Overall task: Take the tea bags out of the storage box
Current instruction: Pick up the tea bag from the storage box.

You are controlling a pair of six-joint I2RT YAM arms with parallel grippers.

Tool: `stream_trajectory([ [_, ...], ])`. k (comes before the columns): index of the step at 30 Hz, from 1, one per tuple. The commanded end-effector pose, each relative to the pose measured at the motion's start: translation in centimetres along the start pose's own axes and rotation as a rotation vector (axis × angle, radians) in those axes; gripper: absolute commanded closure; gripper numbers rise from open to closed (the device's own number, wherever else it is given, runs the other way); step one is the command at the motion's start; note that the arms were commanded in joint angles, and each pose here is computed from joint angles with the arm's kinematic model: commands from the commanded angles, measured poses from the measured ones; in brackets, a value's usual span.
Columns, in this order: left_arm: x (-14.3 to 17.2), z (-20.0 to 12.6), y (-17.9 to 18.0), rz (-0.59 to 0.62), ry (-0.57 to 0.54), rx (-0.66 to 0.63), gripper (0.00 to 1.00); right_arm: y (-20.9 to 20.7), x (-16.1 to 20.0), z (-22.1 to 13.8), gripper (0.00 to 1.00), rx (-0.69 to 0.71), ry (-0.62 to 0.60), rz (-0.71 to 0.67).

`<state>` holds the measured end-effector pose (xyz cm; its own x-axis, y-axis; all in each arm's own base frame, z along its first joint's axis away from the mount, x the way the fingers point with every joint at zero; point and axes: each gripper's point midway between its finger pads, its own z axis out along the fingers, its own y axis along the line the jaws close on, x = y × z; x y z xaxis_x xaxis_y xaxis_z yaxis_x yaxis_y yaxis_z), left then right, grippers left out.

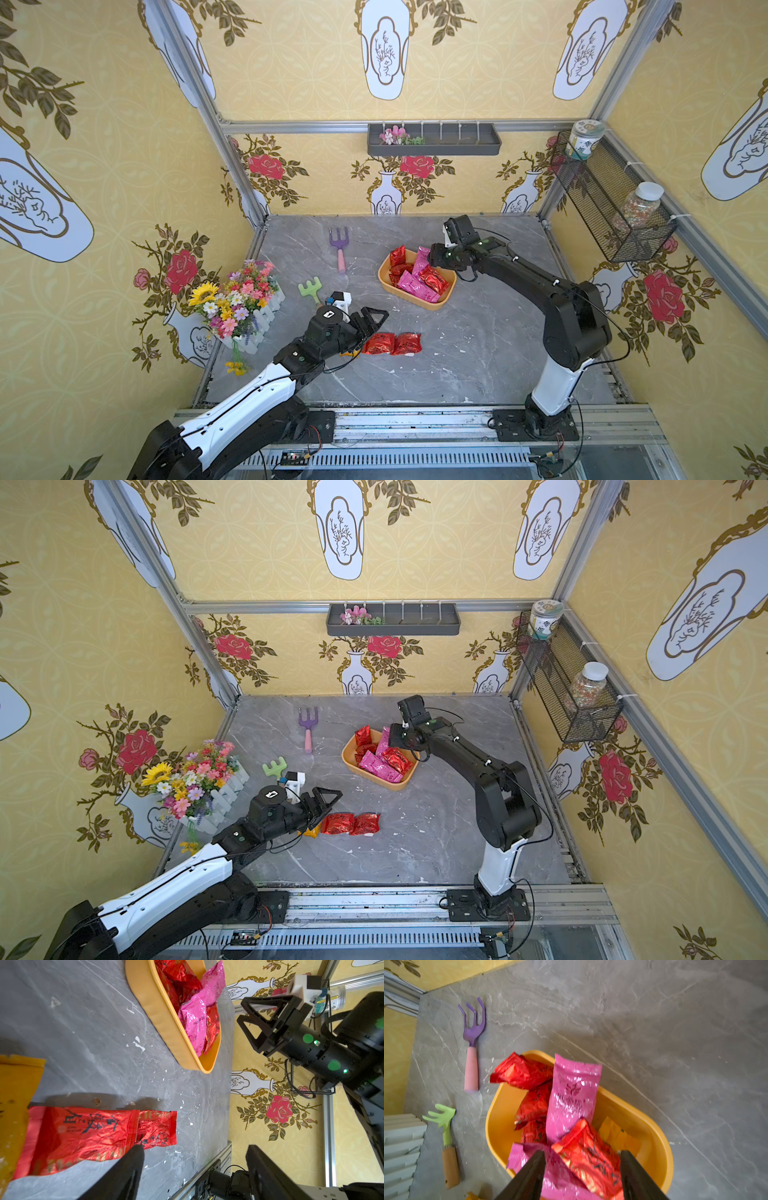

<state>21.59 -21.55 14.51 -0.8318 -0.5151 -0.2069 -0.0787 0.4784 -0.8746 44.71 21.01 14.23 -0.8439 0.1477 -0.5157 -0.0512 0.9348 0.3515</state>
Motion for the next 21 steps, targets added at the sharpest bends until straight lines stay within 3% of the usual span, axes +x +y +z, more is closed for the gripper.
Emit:
stream_trajectory([
  [1, 0.0, -0.5, 0.7, -0.015, -0.015, -0.022, 0.17, -0.2, -1.4, 1.4, 0.42, -0.044, 0.006, 0.021],
  [8, 0.1, -1.4, 1.0, -0.017, -0.019, -0.036, 0.16, -2.4, -3.0, 4.3, 0.54, -0.187, 0.032, 0.115],
  [21, 0.3, -1.1, 0.7, -0.026, 0.005, -0.053, 0.16, -1.7, -4.0, 5.6, 0.57, -0.378, 0.011, 0.110],
])
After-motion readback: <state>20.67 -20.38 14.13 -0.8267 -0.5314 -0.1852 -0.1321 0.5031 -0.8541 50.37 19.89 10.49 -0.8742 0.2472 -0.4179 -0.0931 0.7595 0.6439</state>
